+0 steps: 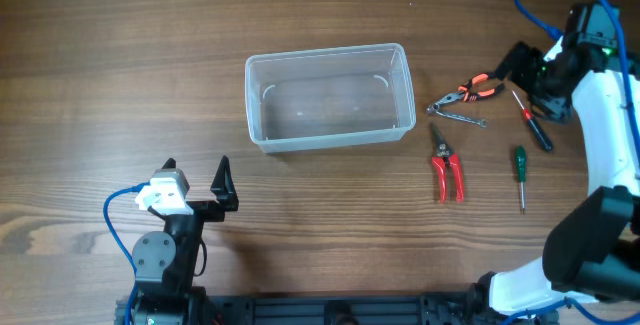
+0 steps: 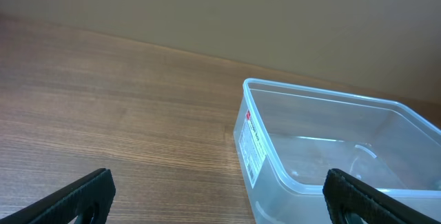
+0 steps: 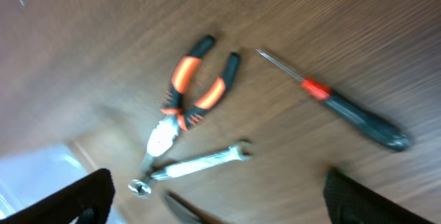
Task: Pack container
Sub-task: 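Lower the right gripper onto the orange-black pliers and grasp them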
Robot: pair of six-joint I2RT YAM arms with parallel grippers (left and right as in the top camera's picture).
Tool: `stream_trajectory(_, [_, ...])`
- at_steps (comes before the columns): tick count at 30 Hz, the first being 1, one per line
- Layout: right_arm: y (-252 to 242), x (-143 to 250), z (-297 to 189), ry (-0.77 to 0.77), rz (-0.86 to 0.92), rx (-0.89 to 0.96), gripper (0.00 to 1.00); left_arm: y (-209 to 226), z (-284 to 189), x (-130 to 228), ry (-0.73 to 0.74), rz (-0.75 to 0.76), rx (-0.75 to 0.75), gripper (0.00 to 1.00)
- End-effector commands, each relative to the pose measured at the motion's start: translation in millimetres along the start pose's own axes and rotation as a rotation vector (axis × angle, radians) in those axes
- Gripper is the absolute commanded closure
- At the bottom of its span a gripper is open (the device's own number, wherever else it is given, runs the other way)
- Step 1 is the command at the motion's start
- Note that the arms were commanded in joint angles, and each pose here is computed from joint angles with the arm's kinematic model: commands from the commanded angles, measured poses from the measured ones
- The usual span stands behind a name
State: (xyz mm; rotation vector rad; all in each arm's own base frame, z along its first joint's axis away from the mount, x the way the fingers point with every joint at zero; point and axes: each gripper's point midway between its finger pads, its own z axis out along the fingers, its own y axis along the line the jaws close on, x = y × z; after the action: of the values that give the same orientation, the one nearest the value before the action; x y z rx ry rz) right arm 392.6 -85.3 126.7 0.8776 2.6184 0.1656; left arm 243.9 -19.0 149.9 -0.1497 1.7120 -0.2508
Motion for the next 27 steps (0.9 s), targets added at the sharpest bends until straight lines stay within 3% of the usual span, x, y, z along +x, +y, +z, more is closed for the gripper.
stream_trajectory(1, [20, 15, 28, 0.077, 0.280, -0.022, 0.13, 2, 0, 1, 0.001, -0.013, -0.009, 0.00])
stream_trajectory(9, [26, 43, 76, 0.183, 0.614, 0.065, 0.22, 2, 0, 2, 0.002, -0.013, -0.009, 0.00])
stream_trajectory(15, [10, 45, 96, 0.169, 0.642, 0.147, 0.40, 2, 0, 1, 0.001, -0.013, -0.009, 0.00])
stream_trajectory(27, [-16, 49, 113, 0.194, 0.707, 0.217, 0.46, 2, 0, 2, 0.002, -0.013, -0.009, 0.00])
